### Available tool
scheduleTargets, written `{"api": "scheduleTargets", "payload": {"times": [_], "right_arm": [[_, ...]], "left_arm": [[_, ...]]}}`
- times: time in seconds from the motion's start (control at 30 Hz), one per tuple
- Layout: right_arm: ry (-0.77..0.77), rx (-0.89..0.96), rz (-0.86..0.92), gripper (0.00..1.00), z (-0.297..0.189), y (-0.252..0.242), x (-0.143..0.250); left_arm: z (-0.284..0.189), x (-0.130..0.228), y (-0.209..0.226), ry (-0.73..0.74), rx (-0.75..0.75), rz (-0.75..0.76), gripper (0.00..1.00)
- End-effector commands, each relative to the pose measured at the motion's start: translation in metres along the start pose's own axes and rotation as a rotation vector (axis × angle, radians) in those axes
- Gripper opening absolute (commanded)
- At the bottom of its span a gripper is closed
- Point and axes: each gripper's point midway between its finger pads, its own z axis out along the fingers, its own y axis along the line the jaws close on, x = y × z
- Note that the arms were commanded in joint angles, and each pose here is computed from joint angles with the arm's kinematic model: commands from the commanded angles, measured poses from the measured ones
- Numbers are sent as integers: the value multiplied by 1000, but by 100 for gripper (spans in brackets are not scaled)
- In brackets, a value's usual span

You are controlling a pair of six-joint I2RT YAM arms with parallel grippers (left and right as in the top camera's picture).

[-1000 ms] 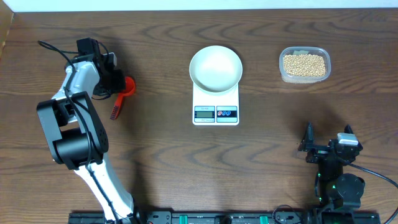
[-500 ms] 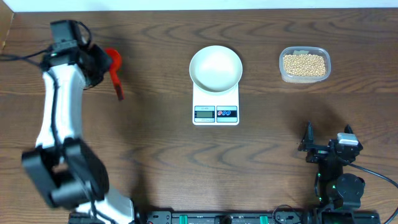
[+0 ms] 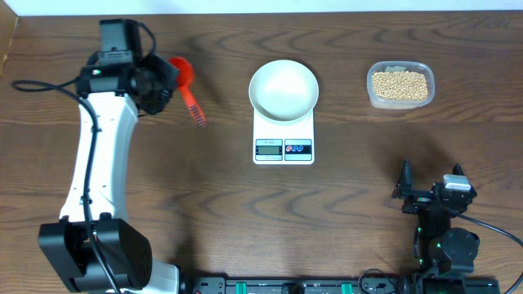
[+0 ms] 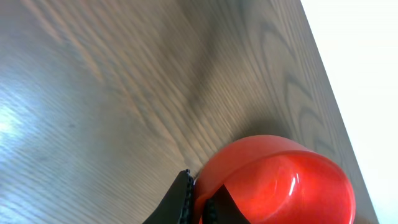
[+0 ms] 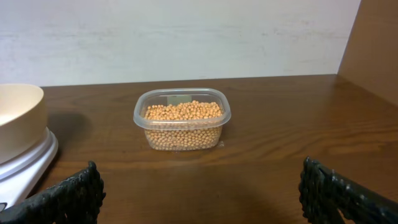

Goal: Scoop item into bowl and weigh 50g on scale
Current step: 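Grasp the red scoop with the left gripper and lift it toward the scale, then bring the right gripper to the scoop handle held by the left gripper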

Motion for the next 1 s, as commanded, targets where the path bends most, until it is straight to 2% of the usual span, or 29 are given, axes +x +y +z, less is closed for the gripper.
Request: {"api": "scheduleTargets", "payload": {"times": [0.0, 0.13, 0.27, 0.47, 0.67, 0.8, 0.97], "right_arm": [[-2, -9, -8, 99, 0, 2, 0], [-2, -8, -8, 99, 0, 2, 0], [-3, -29, -7, 99, 0, 6, 0], [-29, -283, 93, 99, -7, 48, -10], [-59, -440, 214, 99, -17, 72, -27], [-40, -486, 235, 99, -20, 80, -37], [30, -601, 237, 99, -19, 100, -77]], "left_arm": [[2, 16, -16, 30, 32, 29, 8], [2, 30, -34, 71, 99, 54, 7], [0, 35, -43, 106, 141, 10, 7], [0, 44, -48, 139, 150, -51, 7], [0, 51, -52, 159, 139, -194, 7], [0, 51, -52, 159, 139, -195, 7], [0, 52, -52, 167, 131, -295, 7]]}}
